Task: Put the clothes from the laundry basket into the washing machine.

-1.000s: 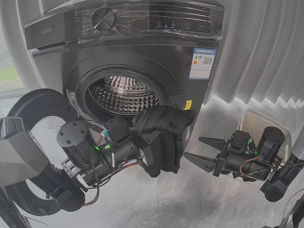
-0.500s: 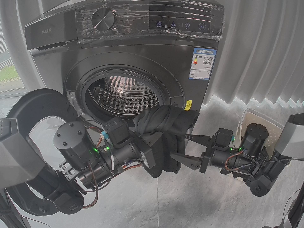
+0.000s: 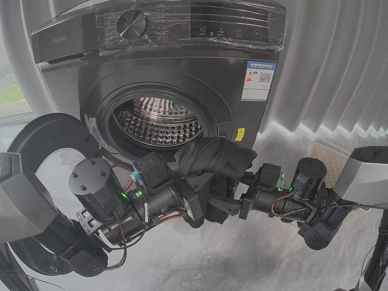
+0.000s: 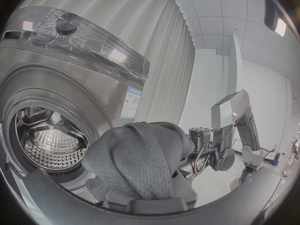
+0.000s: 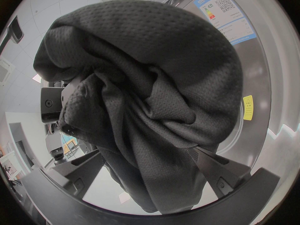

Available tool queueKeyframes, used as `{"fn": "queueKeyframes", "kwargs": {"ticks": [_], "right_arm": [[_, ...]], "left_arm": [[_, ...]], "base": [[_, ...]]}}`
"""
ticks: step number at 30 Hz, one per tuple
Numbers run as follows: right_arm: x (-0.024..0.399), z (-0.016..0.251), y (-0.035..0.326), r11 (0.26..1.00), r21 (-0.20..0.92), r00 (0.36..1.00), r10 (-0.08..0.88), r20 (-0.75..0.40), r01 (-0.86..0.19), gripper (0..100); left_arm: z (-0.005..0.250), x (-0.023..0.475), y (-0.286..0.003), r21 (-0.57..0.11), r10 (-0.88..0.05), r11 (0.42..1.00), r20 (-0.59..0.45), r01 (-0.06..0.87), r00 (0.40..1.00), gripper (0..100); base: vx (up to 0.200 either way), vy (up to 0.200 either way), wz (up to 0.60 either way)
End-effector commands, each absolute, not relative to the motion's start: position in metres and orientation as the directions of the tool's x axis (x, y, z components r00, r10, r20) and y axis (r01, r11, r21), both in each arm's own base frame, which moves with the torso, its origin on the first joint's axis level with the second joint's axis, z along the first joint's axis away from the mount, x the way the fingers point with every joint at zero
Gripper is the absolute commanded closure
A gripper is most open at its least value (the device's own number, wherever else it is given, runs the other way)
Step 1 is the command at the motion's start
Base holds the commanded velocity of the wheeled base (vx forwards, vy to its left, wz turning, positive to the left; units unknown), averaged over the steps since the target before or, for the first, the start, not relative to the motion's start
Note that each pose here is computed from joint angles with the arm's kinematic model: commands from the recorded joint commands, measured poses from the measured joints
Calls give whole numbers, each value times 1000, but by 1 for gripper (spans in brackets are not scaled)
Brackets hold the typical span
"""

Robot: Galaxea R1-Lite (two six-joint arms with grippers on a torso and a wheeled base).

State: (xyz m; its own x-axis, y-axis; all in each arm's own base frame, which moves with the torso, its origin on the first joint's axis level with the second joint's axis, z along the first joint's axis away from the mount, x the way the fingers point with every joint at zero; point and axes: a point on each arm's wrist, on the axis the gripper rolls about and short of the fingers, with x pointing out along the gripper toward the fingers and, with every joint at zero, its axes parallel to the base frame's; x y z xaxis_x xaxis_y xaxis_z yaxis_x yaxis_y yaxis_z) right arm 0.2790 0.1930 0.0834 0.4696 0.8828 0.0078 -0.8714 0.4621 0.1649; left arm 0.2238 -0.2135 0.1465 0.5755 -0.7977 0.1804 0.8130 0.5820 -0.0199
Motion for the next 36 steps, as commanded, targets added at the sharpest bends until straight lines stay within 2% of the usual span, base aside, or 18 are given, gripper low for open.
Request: {"fn": "queueKeyframes", "kwargs": {"ticks": [1, 9, 19, 31, 32, 36], "right_arm": [[276, 84, 197, 448, 163, 455, 890, 9, -879, 100], [256, 91, 203, 410, 164, 416, 909, 8, -897, 100], [228, 106, 193, 407, 163, 415, 910, 14, -899, 100], [206, 115, 195, 360, 158, 368, 929, 23, -919, 100], [205, 116, 196, 357, 156, 365, 930, 27, -921, 100], [205, 119, 194, 359, 153, 368, 929, 36, -921, 100]], "left_arm": [[145, 225, -213, -21, -795, 586, 175, 810, 580, 100], [147, 228, -212, -54, -789, 588, 184, 807, 586, 100], [147, 234, -206, -75, -774, 603, 184, 794, 606, 100], [141, 240, -200, -78, -758, 627, 165, 775, 631, 100], [140, 241, -200, -79, -760, 626, 160, 775, 630, 0], [135, 244, -202, -87, -757, 631, 147, 771, 636, 0]], "base": [[0, 0, 0], [0, 0, 0], [0, 0, 0], [0, 0, 0], [0, 0, 0], [0, 0, 0]]}}
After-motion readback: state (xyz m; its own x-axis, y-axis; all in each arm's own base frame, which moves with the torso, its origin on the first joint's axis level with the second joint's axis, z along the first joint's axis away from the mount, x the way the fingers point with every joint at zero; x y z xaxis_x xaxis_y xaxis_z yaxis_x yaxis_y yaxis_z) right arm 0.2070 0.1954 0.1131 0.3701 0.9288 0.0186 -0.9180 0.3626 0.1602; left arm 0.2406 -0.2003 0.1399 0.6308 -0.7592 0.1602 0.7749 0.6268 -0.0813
